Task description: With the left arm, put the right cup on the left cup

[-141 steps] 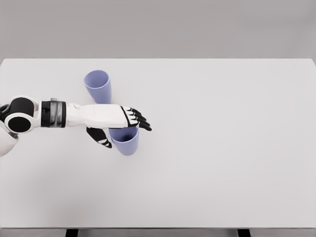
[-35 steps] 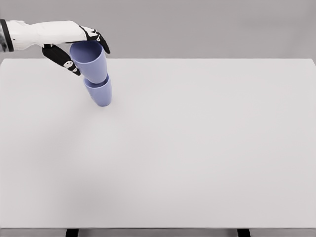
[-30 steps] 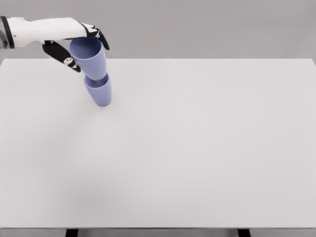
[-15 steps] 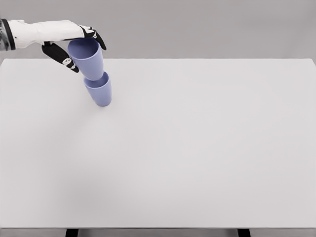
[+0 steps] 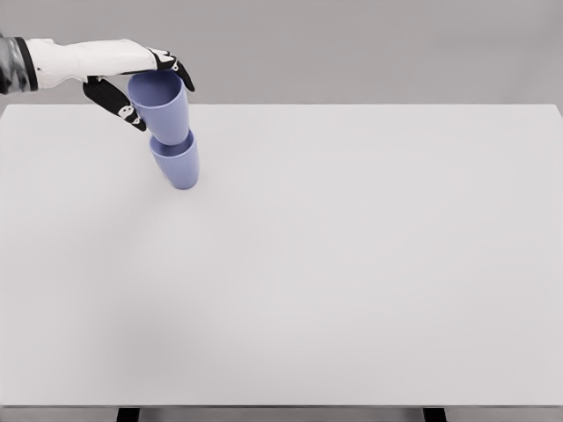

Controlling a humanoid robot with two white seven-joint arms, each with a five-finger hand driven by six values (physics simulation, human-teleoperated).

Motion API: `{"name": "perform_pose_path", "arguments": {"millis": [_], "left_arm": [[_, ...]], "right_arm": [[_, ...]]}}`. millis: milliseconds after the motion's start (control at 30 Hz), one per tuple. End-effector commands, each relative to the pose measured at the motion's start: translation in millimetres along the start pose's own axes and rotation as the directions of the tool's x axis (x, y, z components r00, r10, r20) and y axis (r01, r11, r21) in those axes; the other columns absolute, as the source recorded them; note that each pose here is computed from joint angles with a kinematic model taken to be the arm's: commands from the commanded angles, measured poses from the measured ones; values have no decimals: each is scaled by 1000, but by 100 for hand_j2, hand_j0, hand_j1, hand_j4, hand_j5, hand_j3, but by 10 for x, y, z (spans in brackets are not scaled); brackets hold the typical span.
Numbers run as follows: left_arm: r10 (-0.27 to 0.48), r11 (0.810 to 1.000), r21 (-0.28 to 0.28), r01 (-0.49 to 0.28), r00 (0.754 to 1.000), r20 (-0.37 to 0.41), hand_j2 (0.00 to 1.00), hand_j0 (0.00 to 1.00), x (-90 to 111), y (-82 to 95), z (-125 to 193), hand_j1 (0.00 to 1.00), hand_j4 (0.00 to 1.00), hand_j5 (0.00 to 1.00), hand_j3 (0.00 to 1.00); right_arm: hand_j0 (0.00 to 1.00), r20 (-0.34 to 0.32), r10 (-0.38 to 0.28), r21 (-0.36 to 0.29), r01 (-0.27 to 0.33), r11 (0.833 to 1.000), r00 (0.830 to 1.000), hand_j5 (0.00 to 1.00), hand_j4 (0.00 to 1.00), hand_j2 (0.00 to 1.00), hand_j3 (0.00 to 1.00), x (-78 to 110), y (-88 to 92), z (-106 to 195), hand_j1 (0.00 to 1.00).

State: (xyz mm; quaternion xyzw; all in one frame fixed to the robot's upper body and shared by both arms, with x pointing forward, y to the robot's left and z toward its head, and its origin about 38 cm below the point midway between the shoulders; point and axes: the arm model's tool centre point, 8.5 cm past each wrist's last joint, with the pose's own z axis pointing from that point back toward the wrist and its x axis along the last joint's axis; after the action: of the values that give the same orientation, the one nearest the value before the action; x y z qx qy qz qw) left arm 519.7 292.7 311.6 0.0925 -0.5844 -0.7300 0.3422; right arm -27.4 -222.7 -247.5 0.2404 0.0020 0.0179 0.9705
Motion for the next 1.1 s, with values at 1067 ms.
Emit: {"name": "perform_pose_path", "arguments": {"millis": [1067], "left_arm": [[40,999,10,-39,999,-34,56,56,-130,-26,-11,56,56,56,56]], "right_arm": [[100,0,1,1,-1,1000,1000,100,100,100,100,-1,1,0,100]]}}
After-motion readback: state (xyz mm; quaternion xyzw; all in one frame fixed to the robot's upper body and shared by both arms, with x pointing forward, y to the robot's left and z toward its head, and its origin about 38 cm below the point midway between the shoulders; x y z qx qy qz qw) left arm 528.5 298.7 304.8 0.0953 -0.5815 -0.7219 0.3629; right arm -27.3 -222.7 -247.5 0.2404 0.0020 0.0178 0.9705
